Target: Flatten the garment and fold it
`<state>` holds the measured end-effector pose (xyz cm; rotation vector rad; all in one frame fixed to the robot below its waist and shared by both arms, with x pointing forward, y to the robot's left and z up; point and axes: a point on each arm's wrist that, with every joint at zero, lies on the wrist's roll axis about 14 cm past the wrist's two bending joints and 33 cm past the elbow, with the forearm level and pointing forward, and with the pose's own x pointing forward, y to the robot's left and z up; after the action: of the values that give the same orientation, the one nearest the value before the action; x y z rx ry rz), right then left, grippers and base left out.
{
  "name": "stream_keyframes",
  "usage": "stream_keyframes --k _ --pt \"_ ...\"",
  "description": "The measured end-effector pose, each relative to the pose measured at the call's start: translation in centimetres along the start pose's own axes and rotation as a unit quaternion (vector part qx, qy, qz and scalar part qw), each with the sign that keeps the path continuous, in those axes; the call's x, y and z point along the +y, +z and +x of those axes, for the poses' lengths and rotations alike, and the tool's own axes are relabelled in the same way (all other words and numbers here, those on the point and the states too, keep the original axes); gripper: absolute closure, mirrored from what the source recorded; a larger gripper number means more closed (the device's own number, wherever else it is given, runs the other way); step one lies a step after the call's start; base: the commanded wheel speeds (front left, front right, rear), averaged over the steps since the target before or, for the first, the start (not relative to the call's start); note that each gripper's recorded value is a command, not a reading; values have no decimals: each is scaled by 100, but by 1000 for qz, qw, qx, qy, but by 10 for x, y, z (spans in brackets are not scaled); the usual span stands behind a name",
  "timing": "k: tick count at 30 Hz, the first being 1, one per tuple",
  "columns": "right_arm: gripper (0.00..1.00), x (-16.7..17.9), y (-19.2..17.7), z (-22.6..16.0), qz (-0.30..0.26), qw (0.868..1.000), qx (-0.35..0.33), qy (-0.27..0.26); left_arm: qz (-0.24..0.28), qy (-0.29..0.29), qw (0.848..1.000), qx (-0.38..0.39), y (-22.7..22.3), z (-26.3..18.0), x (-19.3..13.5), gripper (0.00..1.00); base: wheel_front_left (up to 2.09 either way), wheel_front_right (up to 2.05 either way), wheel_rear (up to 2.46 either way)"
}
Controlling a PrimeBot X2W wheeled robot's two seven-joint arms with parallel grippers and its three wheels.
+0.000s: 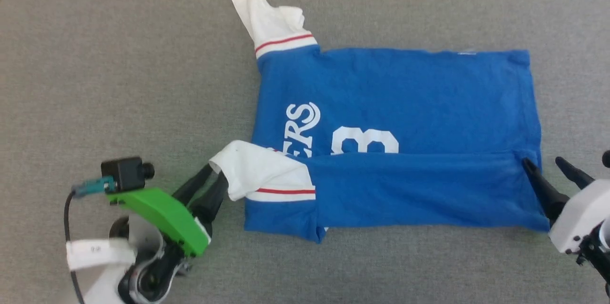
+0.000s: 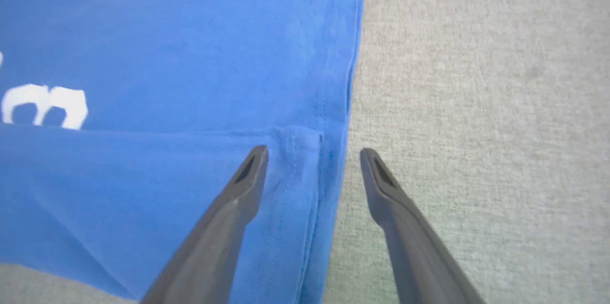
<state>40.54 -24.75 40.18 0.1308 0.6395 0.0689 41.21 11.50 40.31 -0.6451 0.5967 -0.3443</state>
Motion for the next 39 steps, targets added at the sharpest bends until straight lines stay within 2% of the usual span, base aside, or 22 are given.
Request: stream_keyframes --k 6,10,15,18,21,23,30,39 --pt "0 5 18 -34 4 999 -41 0 8 20 999 -28 3 -42 -1 0 0 0 0" --pt "0 4 37 -54 7 996 -93 -12 25 36 993 -111 31 -66 -2 0 0 0 0" --pt "0 0 68 -79 -3 980 -194 -47 92 57 967 -230 78 -92 -14 0 0 0 0" --pt "0 4 72 -89 -4 970 -236 -62 123 65 941 -310 105 -106 -31 0 0 0 0" --pt "0 6 71 -96 -13 962 -263 -78 143 71 923 -349 106 -115 -44 0 0 0 0" --pt "0 6 67 -101 -16 957 -275 -88 155 80 917 -359 99 -118 -48 0 0 0 0" --pt "0 1 41 -110 -22 953 -282 -111 156 97 924 -334 53 -114 -45 0 0 0 0" --pt "0 -2 32 -111 0 953 -284 -109 181 99 923 -326 48 -116 -37 0 0 0 0"
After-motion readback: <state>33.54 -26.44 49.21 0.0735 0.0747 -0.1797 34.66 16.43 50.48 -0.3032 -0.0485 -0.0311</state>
